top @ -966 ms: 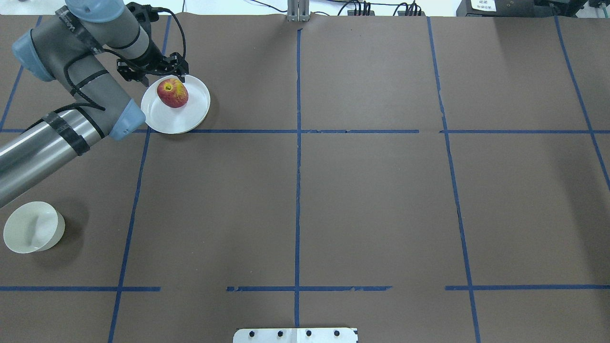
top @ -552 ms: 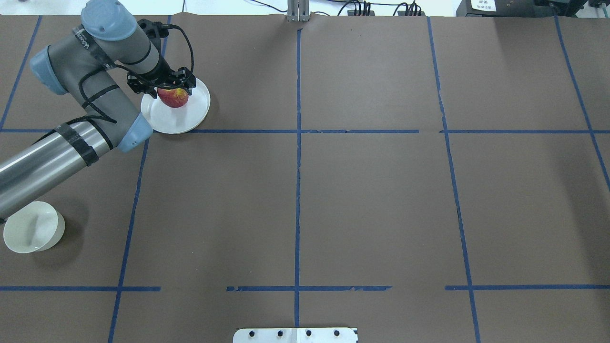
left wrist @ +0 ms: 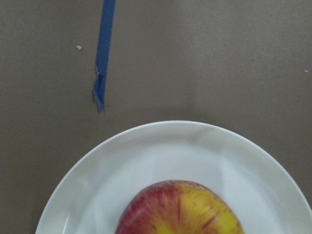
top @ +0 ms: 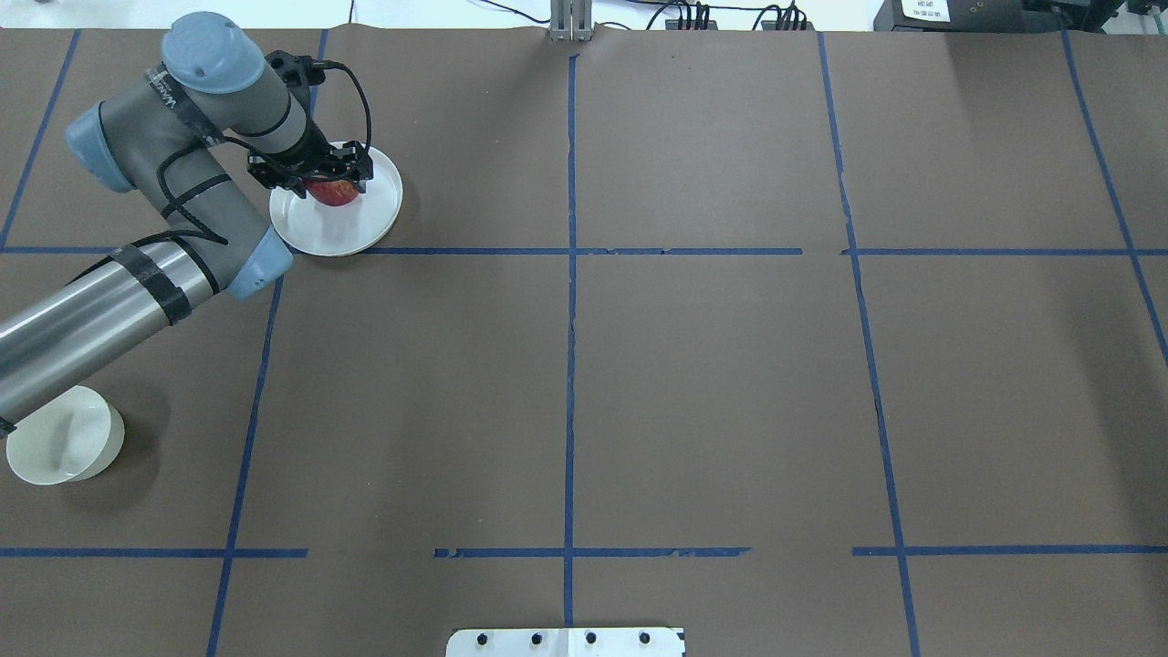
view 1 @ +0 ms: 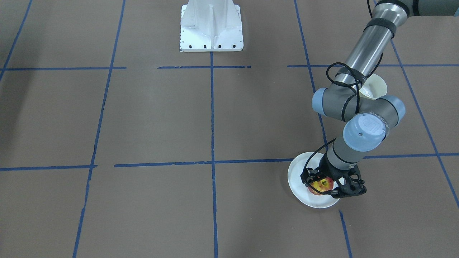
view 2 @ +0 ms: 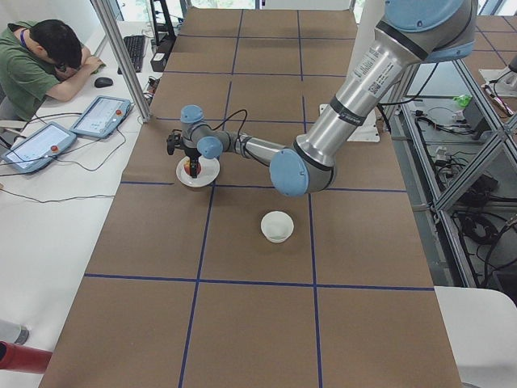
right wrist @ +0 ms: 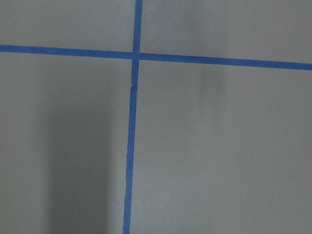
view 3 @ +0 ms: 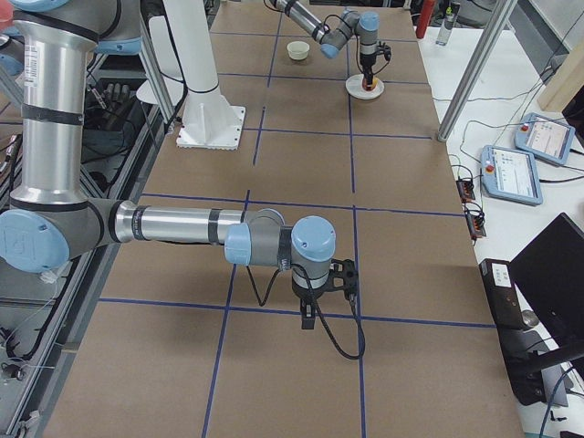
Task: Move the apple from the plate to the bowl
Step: 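Close the left gripper on the red-yellow apple, then lift the apple with the left gripper and carry it toward the white bowl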
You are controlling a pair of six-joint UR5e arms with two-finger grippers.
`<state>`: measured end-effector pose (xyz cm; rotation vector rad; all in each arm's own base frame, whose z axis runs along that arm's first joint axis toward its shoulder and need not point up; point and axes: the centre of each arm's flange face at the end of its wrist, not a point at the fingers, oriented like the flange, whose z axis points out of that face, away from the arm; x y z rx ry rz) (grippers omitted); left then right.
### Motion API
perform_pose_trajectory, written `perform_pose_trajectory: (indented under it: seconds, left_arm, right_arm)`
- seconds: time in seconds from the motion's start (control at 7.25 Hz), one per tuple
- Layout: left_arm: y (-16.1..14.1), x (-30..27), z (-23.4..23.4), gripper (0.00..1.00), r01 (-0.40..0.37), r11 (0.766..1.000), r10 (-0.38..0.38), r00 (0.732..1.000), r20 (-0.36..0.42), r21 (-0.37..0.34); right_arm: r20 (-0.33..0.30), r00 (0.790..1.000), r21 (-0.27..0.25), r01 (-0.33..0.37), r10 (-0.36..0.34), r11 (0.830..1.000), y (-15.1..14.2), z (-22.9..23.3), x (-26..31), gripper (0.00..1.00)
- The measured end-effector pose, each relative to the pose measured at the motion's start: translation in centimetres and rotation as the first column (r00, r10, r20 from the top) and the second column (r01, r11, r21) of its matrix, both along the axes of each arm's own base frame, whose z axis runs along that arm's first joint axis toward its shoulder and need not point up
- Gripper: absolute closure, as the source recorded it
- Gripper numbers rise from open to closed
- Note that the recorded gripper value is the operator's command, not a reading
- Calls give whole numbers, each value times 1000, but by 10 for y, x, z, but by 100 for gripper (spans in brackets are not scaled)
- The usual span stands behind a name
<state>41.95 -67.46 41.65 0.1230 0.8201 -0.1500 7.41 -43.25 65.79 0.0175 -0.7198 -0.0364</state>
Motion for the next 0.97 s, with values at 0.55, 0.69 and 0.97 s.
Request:
perform_pose_trajectory:
  seconds: [0.55, 0.69, 0.97]
  left_arm:
    - [-9, -52, -44, 66, 30, 999, -28, 998, -58, 19]
    - [4, -80, -59, 66, 21, 1000, -19, 997, -73, 22]
    - [62, -151, -85, 66, -41, 997, 43, 998, -35, 65]
  right_arm:
    - [-1, 1000, 0, 0, 0, 1000, 0, 0, 0, 0]
    - [-1, 1000, 0, 0, 0, 1000, 0, 0, 0, 0]
    - [-1, 1000, 0, 0, 0, 1000, 0, 0, 0, 0]
